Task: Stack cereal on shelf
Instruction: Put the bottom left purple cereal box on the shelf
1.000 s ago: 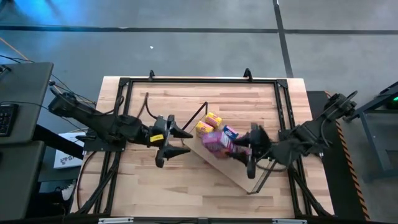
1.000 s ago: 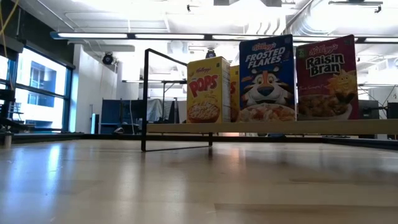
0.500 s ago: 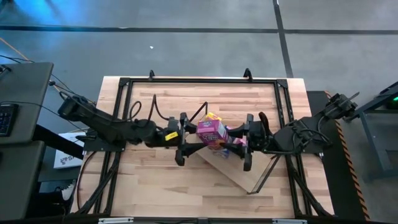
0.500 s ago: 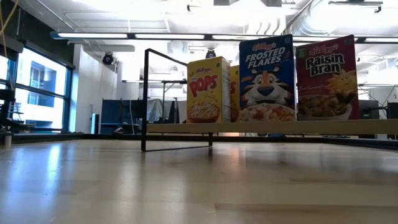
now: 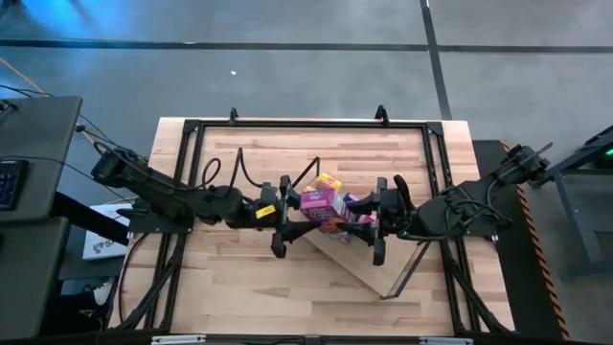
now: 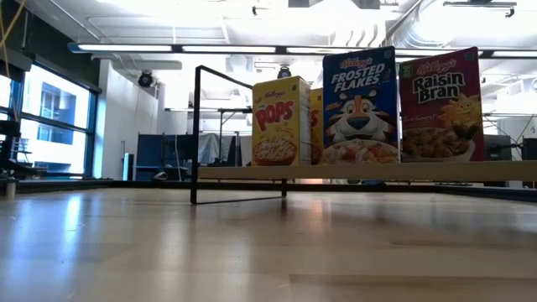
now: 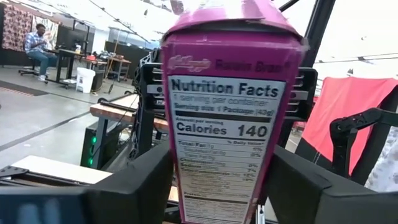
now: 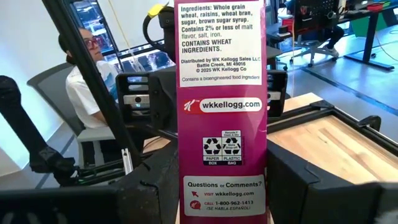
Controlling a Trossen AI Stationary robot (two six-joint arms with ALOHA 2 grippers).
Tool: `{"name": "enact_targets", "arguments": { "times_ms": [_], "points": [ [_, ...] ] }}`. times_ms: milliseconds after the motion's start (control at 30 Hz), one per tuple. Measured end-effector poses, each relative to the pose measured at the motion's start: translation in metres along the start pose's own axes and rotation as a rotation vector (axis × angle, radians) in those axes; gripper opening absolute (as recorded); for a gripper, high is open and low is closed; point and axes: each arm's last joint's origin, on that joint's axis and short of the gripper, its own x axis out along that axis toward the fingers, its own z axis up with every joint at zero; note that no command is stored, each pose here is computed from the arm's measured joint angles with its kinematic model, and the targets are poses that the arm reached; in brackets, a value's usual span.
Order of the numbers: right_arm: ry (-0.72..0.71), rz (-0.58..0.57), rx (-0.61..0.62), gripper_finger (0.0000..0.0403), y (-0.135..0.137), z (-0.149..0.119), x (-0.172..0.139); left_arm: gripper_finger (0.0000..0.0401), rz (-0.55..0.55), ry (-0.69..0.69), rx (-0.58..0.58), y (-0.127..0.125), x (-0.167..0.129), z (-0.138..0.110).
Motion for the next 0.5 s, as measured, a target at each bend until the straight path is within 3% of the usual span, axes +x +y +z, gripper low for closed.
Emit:
{"name": "enact_targets", "arguments": {
  "times_ms": [233, 500],
  "points": [
    [0.0, -0.002, 0.004, 0.0165, 0.0, 0.0, 0.0, 0.0147, -0.001, 0.001, 0.012, 0.0, 0.0, 0.0],
    [-0.007, -0.011, 0.057, 0.0211, -0.008, 0.009, -0.014, 0.0133, 0.023, 0.084, 0.052, 0.002, -0.003, -0.004]
  ]
}}
